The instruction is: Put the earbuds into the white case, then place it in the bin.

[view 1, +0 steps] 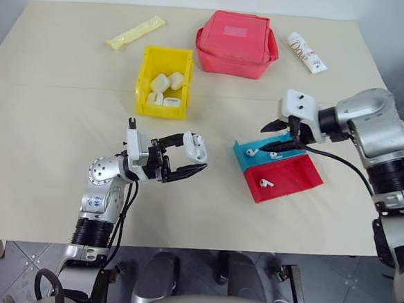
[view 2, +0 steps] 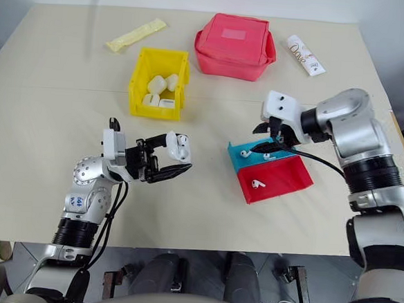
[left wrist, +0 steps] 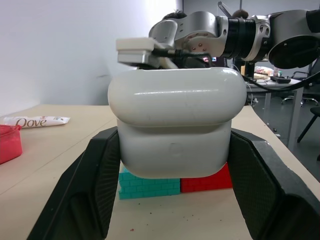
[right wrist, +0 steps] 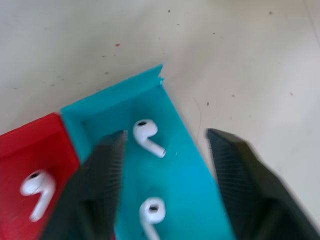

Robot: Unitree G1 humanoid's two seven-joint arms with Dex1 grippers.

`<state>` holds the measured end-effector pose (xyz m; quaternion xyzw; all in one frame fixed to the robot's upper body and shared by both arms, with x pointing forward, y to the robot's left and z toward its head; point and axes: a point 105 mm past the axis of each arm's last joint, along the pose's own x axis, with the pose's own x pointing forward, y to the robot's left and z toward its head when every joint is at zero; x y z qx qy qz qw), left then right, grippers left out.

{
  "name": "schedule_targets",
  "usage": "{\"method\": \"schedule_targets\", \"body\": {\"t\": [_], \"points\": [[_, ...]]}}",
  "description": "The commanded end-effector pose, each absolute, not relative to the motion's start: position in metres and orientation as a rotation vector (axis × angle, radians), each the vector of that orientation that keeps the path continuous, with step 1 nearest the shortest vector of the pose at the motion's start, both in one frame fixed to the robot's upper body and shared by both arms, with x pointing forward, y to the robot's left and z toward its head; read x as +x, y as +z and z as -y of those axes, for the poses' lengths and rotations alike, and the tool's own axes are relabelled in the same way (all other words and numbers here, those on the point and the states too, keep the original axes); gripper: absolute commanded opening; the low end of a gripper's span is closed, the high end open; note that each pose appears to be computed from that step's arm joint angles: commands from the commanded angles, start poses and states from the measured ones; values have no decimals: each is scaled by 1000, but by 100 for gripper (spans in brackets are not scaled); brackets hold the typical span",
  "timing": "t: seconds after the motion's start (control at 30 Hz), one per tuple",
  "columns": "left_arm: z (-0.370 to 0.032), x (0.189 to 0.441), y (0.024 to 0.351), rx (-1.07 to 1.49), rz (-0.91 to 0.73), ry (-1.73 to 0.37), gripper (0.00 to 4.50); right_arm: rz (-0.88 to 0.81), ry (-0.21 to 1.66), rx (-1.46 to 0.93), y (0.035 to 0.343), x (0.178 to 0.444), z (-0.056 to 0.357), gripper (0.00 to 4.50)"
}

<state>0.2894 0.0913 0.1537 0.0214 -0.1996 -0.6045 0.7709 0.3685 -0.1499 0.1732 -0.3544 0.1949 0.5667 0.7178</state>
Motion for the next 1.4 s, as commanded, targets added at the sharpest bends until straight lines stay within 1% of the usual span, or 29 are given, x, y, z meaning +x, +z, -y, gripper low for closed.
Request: {"method": "schedule_targets", "body": {"t": [0.03, 0.23, 0.4, 0.8, 1.0, 1.1, 1.4], "points": [[-90, 285, 164, 65, 481, -1319, 279, -404, 1282, -835, 182, 369, 146, 242], [-90, 286, 165, 69, 481, -1322, 279, -438, 1326, -888, 175, 367, 138, 242], [-89, 285, 165, 70, 482, -1323, 279, -473, 1321, -928, 165, 369, 135, 242], [-91, 282, 165, 74, 480, -1316, 279, -478, 1267, -984, 149, 386, 132, 242], [-91, 281, 165, 75, 478, -1310, 279, -469, 1242, -985, 148, 393, 130, 242], [-91, 281, 165, 78, 478, -1308, 279, -454, 1222, -963, 152, 397, 126, 242], [-91, 284, 166, 81, 479, -1305, 279, -444, 1260, -935, 156, 390, 123, 242]]}}
